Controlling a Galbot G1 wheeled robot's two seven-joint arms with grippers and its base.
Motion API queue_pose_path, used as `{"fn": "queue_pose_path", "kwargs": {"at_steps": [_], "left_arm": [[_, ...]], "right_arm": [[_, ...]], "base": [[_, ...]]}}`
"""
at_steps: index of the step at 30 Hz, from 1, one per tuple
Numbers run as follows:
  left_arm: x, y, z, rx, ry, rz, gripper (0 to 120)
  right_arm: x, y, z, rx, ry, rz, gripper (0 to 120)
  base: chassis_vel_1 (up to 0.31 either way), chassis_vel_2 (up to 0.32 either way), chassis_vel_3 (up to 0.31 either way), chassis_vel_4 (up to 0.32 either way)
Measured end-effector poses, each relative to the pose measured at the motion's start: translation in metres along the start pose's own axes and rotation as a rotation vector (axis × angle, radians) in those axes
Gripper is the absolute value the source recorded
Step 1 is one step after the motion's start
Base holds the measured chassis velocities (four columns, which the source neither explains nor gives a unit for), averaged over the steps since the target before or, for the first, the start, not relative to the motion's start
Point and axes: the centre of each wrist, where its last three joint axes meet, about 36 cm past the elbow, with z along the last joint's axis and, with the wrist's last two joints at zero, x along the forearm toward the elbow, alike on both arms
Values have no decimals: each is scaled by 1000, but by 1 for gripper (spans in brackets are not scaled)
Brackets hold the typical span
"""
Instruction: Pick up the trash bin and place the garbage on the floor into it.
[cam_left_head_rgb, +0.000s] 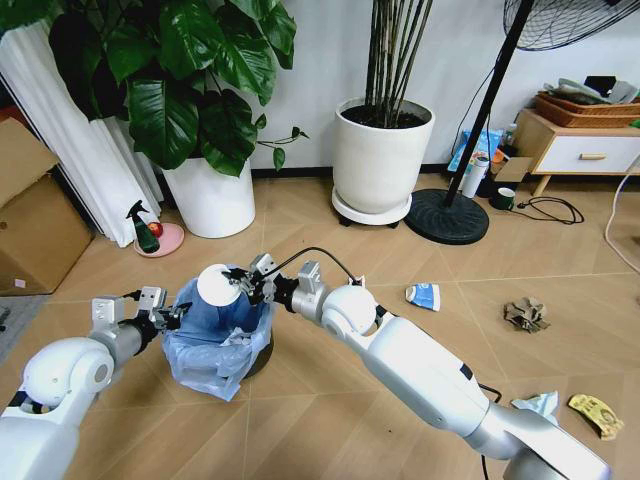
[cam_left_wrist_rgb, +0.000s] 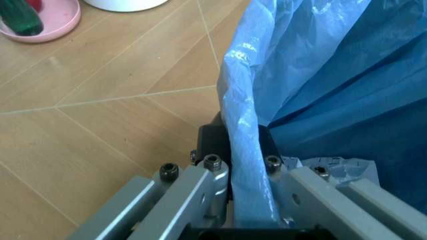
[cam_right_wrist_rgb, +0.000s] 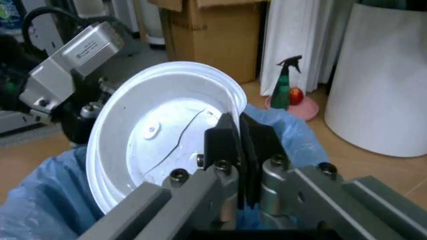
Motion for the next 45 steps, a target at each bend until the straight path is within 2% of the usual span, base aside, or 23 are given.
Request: {"fn": "queue_pose_path", "kwargs": {"at_steps": [3,4,5,7,12,14,15,17,18,20,22,23,24,27,30,32,33,34,36,37,38,40,45], "left_arm": [[0,0,1,2,1,1,0],[0,0,1,3,1,2,0],[0,0,1,3,1,2,0],[0,0,0,5,-3,2,0],[0,0,0,5,-6,2,0],[1,-1,0,5,-8,2,0],[1,-1,0,5,-8,2,0],[2,-1,-1,7,-11,1,0],[2,-1,-1,7,-11,1,0],[2,0,0,8,-13,-1,0],[3,0,0,8,-13,-3,0],[4,1,0,10,-14,-5,0],[4,1,0,10,-14,-5,0],[6,3,1,14,-18,-6,0],[6,3,1,15,-19,-7,0],[7,4,1,17,-22,-7,0],[7,4,1,19,-25,-6,0],[7,4,1,19,-25,-6,0],[8,4,1,21,-29,-5,0],[8,4,1,24,-29,-3,0],[8,4,1,24,-29,-3,0],[10,6,4,30,-29,-4,0],[18,9,9,30,-28,-20,0]], "right_arm": [[-1,3,-1,0,4,-2,7],[-2,4,-1,2,6,-2,14],[-2,5,-1,3,7,-3,14],[-2,5,-1,5,10,-2,29],[-1,6,-1,6,10,3,39],[-1,7,-1,5,8,5,52],[-1,7,-1,5,8,5,52],[0,7,-2,2,5,15,64],[0,7,-2,2,5,15,64],[1,7,-5,-1,-8,32,75],[3,6,-7,-2,-15,44,79],[6,4,-11,-4,-29,72,87],[6,4,-11,-4,-29,72,87],[22,-6,-17,-12,-53,145,98],[30,-11,-18,-15,-54,179,100],[47,-22,-16,-28,-43,250,100],[65,-33,-10,-47,-23,333,100],[65,-33,-10,-47,-23,333,100],[84,-42,0,-61,8,432,100],[100,-47,12,-70,51,541,100],[100,-47,12,-70,51,541,100],[119,-50,28,-92,111,665,100],[137,-57,51,-117,171,773,100]], "base": [[0,0,0,0],[0,0,0,0],[0,0,0,0],[0,0,0,0],[0,0,0,0],[0,0,0,0],[0,0,0,0],[0,0,0,0],[0,0,0,0],[0,0,0,0],[0,0,0,0],[0,0,0,0],[0,0,0,0],[0,0,0,0],[0,0,0,0],[0,0,0,0],[0,0,0,0],[0,0,0,0],[0,0,0,0],[0,0,0,0],[0,0,0,0],[0,0,0,0],[0,0,0,0]]}}
